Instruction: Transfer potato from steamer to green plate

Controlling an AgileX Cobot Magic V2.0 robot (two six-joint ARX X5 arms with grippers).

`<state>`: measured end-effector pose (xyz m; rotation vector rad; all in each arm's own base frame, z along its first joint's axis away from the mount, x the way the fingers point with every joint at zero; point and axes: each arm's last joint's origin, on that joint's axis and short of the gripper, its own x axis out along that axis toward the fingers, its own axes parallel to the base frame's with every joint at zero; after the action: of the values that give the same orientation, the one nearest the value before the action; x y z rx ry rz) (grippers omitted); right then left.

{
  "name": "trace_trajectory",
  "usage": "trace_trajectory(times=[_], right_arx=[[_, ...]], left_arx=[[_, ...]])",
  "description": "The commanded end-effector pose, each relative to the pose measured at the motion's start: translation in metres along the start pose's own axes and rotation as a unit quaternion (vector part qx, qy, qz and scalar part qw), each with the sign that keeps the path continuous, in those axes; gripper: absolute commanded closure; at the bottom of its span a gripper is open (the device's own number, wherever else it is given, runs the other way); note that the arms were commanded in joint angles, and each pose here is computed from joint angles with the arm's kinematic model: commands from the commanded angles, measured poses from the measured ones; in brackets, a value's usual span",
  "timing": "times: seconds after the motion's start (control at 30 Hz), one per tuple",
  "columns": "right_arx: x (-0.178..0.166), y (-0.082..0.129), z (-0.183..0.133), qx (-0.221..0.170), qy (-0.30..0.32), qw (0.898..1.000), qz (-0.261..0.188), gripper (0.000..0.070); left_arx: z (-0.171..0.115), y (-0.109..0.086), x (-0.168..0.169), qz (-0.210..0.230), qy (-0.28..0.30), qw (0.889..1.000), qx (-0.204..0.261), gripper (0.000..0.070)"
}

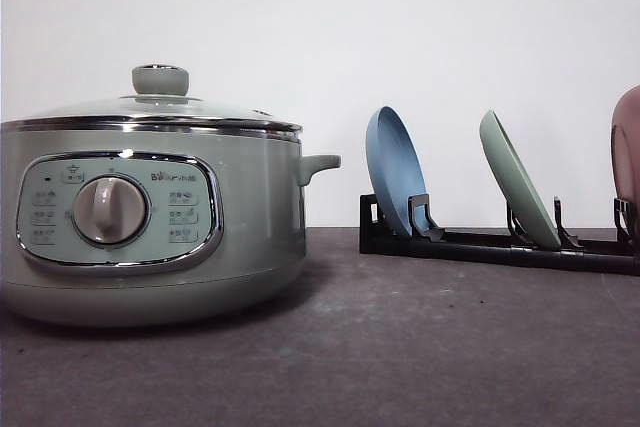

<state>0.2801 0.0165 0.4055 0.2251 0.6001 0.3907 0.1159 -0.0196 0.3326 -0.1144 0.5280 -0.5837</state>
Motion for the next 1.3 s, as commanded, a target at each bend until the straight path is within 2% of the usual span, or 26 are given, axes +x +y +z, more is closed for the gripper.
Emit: trace_trajectory(times=[0.0, 0.3, 0.47, 0.77, 0.9, 1.0, 1.07, 1.17, 1.2, 1.27], right_arx=[[0.013, -0.004, 0.011, 0.007, 0.001, 1.000, 0.001, 0.0114], [0.082, -0.026, 0.027, 0.024, 0.026, 0.999, 0.004, 0.0115], [0.120, -0.036, 0.021, 0.027, 0.035, 0.999, 0.005, 0.0166], [0.166, -0.051, 0.005, 0.039, 0.057, 0.997, -0.015, 0.0178], [0.177, -0.054, -0.001, 0.042, 0.069, 0.997, -0.017, 0.0295], [0.181, -0.055, -0.004, 0.044, 0.075, 0.996, -0.018, 0.0305], [0.182, -0.055, -0.004, 0.044, 0.076, 0.996, -0.022, 0.0336], [0.182, -0.056, -0.004, 0.042, 0.073, 0.996, -0.031, 0.0481], [0.182, -0.056, -0.004, 0.043, 0.073, 0.996, -0.031, 0.0511], [0.181, -0.056, -0.004, 0.046, 0.075, 0.996, -0.031, 0.0521]], left_arx=[[0.006, -0.002, -0.003, -0.003, -0.012, 1.000, 0.014, 0.0186], [0.006, -0.002, -0.003, -0.003, -0.011, 1.000, 0.013, 0.0186], [0.006, -0.002, -0.003, -0.003, -0.011, 1.000, 0.013, 0.0186], [0.006, -0.002, -0.003, -0.003, -0.010, 1.000, 0.013, 0.0186], [0.006, -0.002, -0.003, -0.003, -0.009, 1.000, 0.012, 0.0186], [0.006, -0.002, -0.003, -0.003, -0.009, 1.000, 0.012, 0.0185], [0.006, -0.002, -0.003, -0.003, -0.009, 1.000, 0.012, 0.0185], [0.006, -0.002, -0.003, -0.003, -0.009, 1.000, 0.012, 0.0186], [0.006, -0.002, -0.003, -0.003, -0.009, 1.000, 0.012, 0.0185], [0.006, -0.002, -0.003, -0.003, -0.009, 1.000, 0.012, 0.0185]])
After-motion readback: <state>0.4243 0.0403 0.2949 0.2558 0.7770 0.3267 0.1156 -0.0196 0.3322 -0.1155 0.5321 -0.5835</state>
